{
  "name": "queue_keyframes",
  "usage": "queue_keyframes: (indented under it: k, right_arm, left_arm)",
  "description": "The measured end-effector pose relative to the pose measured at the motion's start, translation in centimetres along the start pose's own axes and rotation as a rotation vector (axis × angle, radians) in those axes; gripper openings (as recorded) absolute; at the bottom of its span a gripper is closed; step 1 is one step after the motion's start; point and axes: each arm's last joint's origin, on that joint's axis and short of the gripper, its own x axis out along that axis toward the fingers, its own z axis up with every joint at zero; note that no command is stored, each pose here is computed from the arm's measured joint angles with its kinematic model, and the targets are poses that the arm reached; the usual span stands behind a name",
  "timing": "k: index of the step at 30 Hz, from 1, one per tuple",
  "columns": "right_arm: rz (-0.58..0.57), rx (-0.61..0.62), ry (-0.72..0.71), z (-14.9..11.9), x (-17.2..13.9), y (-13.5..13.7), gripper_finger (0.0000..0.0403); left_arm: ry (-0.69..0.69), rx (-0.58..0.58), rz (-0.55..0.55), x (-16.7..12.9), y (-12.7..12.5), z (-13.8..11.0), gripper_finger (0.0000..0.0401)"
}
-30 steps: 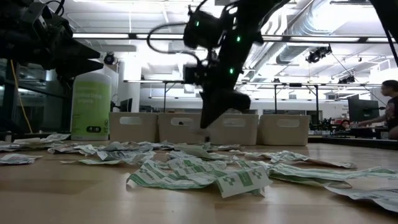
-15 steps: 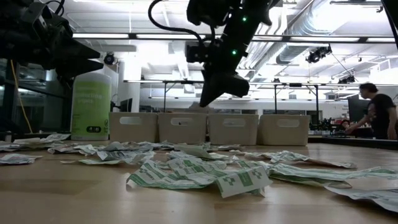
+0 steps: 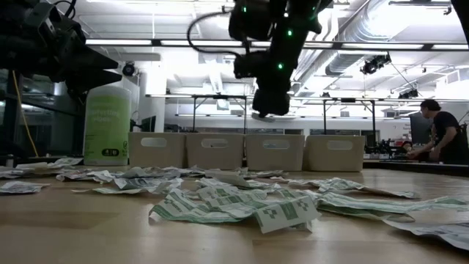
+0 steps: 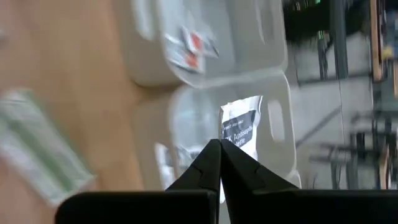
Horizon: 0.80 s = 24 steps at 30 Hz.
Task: Pick & Place First Aid Supplies
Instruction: Put the towelette pack into the middle right gray bin
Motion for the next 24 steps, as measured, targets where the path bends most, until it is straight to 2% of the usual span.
queue_keyframes:
  k: [5,12,24]
  right_arm:
    - [0.000,0.078,0.088,-1.0,1.7,-1.7,0.0000]
    - [0.190,-0.011,0.110,-1.8,3.8,-3.5,0.0000]
    - [0.316,-0.040,0.100,-2.4,5.4,-5.1,0.0002]
  left_arm:
    - [0.000,0.000,0.000,0.0,0.0,0.0,0.0150]
    - [0.000,0.000,0.000,0.0,0.0,0.0,0.0150]
    - [0.000,0.000,0.000,0.0,0.0,0.0,0.0150]
